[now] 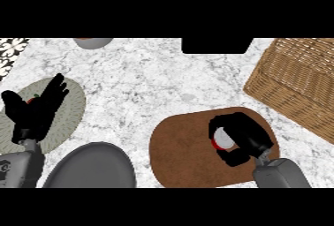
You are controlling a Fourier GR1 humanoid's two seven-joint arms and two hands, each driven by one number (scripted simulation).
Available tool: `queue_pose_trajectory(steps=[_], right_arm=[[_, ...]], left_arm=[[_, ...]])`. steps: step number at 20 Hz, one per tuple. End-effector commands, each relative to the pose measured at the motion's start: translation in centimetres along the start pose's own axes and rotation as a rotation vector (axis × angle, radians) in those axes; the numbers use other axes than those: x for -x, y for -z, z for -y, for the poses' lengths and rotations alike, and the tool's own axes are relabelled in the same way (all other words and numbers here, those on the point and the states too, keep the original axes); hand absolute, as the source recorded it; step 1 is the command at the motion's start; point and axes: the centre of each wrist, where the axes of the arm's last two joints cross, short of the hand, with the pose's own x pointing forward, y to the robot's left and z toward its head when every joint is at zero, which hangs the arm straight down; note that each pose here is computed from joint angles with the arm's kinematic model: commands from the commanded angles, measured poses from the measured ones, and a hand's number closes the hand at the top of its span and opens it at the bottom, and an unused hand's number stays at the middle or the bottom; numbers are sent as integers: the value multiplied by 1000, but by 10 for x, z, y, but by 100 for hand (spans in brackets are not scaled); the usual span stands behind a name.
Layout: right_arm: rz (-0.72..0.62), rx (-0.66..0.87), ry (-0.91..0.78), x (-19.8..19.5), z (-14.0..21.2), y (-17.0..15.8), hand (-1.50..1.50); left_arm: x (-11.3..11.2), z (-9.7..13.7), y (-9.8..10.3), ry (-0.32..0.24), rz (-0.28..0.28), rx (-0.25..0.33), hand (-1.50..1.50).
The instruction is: Pick the can from the cutting board and place it in the basket
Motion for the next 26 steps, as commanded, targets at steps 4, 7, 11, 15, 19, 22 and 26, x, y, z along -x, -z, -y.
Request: queue_pose_trajectory(steps=[4, 7, 11, 15, 19, 22, 26], right_arm=[[-455, 154, 171, -36, -41, 14, 150], [-509, 172, 183, -72, -53, 22, 150], [-468, 301, 378, -105, -45, 25, 150], [-287, 558, 536, -133, -22, 24, 150], [-220, 756, 465, -167, 13, 25, 150], [-262, 836, 446, -181, 32, 10, 150], [-367, 873, 388, -195, 55, -14, 150]], left_arm=[[5, 6, 1, -4, -9, 10, 0], [-7, -1, 6, -11, 2, 9, 0], [5, -2, 2, -9, -10, 25, 0], [8, 8, 7, -5, -4, 26, 0], [8, -5, 2, 5, -5, 13, 0], [-5, -3, 4, 3, -10, -27, 0], [-3, 6, 7, -7, -10, 9, 0]])
